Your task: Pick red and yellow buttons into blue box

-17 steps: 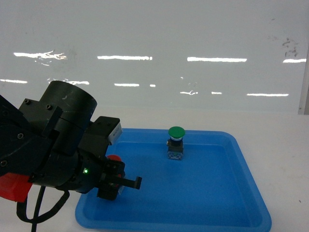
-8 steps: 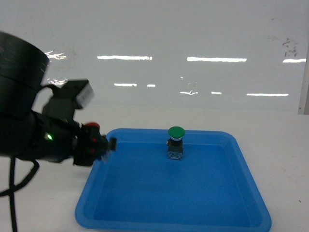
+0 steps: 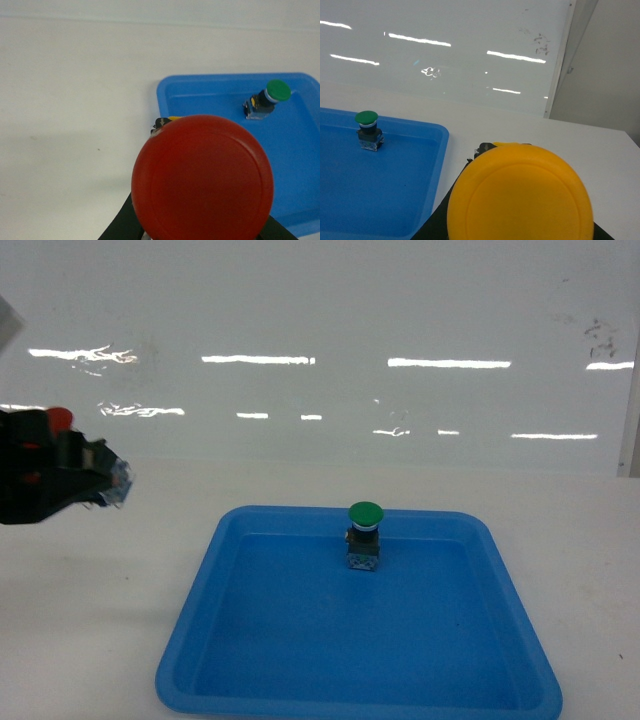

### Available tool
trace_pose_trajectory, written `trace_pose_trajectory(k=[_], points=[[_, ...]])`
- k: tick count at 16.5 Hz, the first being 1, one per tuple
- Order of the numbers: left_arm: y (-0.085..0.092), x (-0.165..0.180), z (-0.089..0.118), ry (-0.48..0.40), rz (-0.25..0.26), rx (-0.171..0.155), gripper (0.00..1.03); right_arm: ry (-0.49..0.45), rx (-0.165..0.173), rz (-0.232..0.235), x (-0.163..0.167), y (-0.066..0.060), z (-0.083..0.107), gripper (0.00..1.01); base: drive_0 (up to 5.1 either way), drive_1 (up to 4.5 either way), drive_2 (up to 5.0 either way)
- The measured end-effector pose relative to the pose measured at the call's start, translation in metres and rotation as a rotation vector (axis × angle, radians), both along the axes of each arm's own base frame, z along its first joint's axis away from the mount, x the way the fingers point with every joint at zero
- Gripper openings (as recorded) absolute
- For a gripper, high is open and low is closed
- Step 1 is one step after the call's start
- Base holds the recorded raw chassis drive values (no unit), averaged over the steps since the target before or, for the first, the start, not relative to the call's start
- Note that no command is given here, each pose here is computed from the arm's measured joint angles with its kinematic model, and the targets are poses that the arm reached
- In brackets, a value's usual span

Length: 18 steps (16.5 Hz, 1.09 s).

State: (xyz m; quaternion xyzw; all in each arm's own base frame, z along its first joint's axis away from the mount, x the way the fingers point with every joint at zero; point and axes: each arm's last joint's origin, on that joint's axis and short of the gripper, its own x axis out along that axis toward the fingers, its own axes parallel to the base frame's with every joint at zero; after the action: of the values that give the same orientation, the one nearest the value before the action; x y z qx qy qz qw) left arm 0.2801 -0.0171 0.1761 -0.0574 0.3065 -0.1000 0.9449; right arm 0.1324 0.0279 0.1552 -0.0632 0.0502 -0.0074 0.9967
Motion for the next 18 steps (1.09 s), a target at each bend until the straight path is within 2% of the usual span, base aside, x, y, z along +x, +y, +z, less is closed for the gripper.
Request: trace_pose_trajectory(k=[1, 4, 6, 7, 8, 10, 14, 18], points=[[0.004, -0.009, 0.006, -0.034, 0.024, 0.008, 0.24, 0.000, 0.000, 0.000, 0.000, 0.000, 0.000, 0.26, 0.0, 0.00, 0.0], [0.005, -0.045, 0.006, -0.026, 0.062, 0.023, 0.24, 0.000, 0.000, 0.001, 0.000, 0.000, 0.000, 0.26, 0.0, 0.00, 0.0], [0.002, -0.061, 0.007, -0.029, 0.075, 0.034, 0.24, 0.000, 0.000, 0.000, 0.000, 0.000, 0.000, 0.26, 0.0, 0.00, 0.0], [0.000, -0.069, 0.010, -0.039, 0.069, 0.026, 0.24, 0.000, 0.000, 0.000, 0.000, 0.000, 0.000, 0.26, 0.0, 0.00, 0.0], [-0.003, -0.078, 0.014, -0.074, 0.067, 0.032, 0.24, 0.000, 0.000, 0.000, 0.000, 0.000, 0.000, 0.26, 0.0, 0.00, 0.0], [-0.002, -0.084, 0.023, -0.126, 0.073, 0.024, 0.24, 0.000, 0.000, 0.000, 0.000, 0.000, 0.000, 0.26, 0.0, 0.00, 0.0], [-0.001, -0.083, 0.021, -0.112, 0.087, 0.023, 0.24, 0.000, 0.000, 0.000, 0.000, 0.000, 0.000, 0.26, 0.0, 0.00, 0.0], [-0.001, -0.083, 0.020, -0.110, 0.096, 0.019, 0.24, 0.001, 0.000, 0.000, 0.000, 0.000, 0.000, 0.26, -2.6, -2.14, 5.1]])
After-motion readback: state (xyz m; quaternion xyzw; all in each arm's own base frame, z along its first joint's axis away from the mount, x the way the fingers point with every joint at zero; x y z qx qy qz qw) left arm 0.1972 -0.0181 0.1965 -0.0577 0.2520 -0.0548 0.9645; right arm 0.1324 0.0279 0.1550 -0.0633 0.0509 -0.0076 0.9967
